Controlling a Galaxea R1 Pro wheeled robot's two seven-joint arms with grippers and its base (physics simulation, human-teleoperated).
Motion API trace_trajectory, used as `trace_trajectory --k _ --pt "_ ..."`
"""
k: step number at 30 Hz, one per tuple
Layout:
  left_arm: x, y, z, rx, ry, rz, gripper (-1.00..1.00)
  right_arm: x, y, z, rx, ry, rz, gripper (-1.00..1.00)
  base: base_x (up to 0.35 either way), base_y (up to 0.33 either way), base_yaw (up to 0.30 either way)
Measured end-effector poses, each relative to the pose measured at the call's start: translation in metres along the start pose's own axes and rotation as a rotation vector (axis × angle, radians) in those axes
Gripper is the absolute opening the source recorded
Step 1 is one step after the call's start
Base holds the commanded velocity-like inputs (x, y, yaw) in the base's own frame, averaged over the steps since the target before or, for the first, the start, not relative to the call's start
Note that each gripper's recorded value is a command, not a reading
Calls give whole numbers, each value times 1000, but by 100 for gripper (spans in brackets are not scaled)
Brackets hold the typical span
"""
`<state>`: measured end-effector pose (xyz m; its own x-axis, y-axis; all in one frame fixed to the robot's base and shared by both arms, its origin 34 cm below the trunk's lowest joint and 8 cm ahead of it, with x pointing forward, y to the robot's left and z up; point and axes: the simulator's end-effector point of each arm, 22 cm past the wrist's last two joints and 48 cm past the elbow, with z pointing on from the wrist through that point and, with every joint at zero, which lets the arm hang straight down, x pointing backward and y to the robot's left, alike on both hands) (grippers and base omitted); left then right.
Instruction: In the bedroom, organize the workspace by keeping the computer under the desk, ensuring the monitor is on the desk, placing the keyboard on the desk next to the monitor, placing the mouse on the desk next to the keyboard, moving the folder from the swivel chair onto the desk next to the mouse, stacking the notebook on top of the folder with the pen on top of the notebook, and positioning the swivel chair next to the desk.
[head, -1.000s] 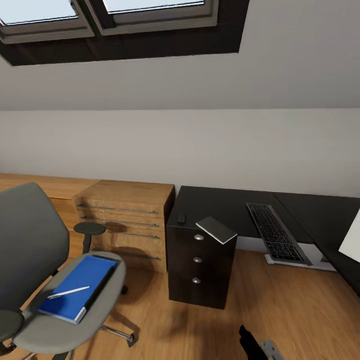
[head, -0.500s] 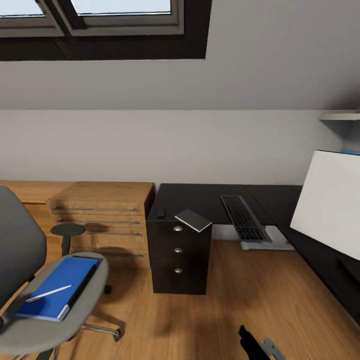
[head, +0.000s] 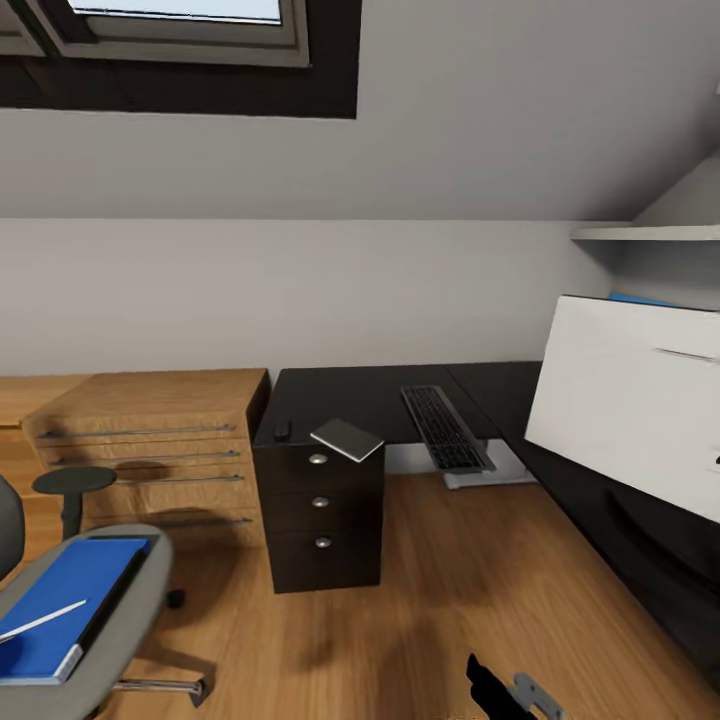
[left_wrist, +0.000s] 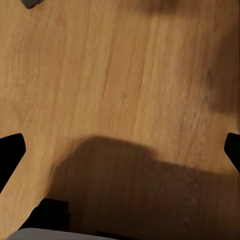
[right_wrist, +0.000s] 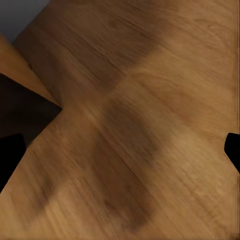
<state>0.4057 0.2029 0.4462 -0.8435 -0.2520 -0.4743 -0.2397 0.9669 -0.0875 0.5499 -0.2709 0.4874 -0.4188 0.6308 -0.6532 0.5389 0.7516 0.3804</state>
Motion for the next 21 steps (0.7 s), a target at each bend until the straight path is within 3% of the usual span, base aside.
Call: trace_trajectory --k 8,12,21 --pt "0 0 0 0 0 0 100 3 5 -1 -14 5 -22 100 0 0 -266" --pt "0 0 0 0 1 0 100 8 9 -2 -32 15 -66 100 0 0 -266" --pt "1 0 0 -1 1 1 100 9 11 -2 -40 16 -85 100 0 0 -241"
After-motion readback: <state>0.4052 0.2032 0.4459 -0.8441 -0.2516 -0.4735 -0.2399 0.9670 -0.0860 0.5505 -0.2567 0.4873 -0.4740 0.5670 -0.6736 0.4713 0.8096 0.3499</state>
